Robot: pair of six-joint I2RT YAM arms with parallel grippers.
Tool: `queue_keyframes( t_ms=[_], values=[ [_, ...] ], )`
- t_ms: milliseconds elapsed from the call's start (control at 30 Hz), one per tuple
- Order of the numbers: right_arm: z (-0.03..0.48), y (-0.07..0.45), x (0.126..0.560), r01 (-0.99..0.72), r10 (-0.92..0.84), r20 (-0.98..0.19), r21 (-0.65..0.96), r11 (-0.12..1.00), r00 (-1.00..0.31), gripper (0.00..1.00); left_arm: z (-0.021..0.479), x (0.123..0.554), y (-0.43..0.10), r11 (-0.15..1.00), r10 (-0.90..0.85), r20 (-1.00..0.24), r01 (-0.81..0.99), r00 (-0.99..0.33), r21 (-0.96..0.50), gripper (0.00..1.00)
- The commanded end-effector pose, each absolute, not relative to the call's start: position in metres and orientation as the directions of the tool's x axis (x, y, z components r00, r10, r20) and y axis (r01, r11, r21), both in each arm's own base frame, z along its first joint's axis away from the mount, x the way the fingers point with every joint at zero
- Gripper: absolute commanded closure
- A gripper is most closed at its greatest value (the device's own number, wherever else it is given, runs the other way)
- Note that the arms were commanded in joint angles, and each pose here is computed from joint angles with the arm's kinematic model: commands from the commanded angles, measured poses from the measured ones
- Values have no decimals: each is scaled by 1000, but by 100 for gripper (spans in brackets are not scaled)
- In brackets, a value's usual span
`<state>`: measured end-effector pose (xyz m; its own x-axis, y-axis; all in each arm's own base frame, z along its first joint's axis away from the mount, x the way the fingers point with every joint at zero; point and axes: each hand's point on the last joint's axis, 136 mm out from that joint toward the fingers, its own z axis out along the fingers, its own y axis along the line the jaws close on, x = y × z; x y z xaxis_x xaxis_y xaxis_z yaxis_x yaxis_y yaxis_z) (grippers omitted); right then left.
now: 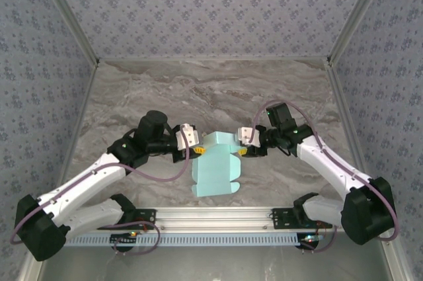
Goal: Fold the paper box
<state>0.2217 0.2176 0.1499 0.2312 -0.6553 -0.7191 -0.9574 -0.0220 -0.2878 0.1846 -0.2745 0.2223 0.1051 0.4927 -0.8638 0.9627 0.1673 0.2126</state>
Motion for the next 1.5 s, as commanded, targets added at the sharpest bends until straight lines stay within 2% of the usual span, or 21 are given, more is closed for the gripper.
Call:
queue_keyframes(
  t_ms=[0, 67, 167, 233, 333, 400, 567, 667, 767, 833, 867, 1033, 1233, 1367, 1467],
  values=[
    [146, 216, 214, -954, -655, -712, -298, -44, 252, 64, 246, 188, -278, 178, 440, -881, 945, 172, 274, 75],
    [142, 217, 214, -955, -653, -716, -293, -40, 247, 40, 250, 196, -279, 217, 429, -891, 940, 151, 264, 75],
    [136, 217, 212, -960, -663, -711, -277, -43, 235, 30, 253, 197, -281, 221, 409, -903, 945, 134, 240, 75],
    [133, 216, 210, -961, -674, -701, -271, -50, 233, 28, 251, 196, -279, 214, 424, -895, 945, 137, 246, 75],
    [132, 214, 211, -961, -684, -692, -274, -45, 230, 29, 252, 200, -274, 247, 429, -894, 935, 131, 255, 75],
    [134, 215, 210, -961, -678, -697, -273, -48, 233, 34, 253, 199, -273, 247, 416, -902, 939, 118, 237, 75],
    [134, 215, 212, -958, -681, -692, -284, -49, 240, 58, 252, 196, -273, 231, 417, -901, 945, 119, 232, 75],
    [135, 214, 214, -953, -687, -683, -300, -47, 249, 66, 253, 196, -273, 229, 415, -902, 945, 121, 232, 75],
    [138, 215, 213, -954, -677, -692, -296, -50, 250, 65, 253, 197, -274, 230, 418, -900, 945, 121, 234, 75],
    [138, 216, 211, -958, -670, -702, -284, -48, 242, 45, 253, 197, -274, 230, 418, -901, 945, 120, 233, 75],
    [138, 217, 209, -960, -663, -709, -275, -52, 239, 40, 253, 197, -274, 232, 418, -900, 944, 121, 235, 75],
    [134, 221, 212, -964, -660, -716, -259, -52, 229, 31, 252, 194, -272, 227, 419, -901, 947, 114, 226, 75],
    [125, 222, 219, -963, -687, -691, -267, -46, 225, 33, 251, 183, -272, 193, 396, -910, 957, 127, 218, 75],
    [135, 225, 220, -954, -660, -710, -297, -36, 246, 50, 256, 182, -272, 194, 377, -915, 954, 144, 229, 75],
    [142, 226, 219, -945, -638, -720, -327, -32, 271, 57, 256, 180, -273, 181, 372, -916, 957, 147, 227, 75]
  ],
)
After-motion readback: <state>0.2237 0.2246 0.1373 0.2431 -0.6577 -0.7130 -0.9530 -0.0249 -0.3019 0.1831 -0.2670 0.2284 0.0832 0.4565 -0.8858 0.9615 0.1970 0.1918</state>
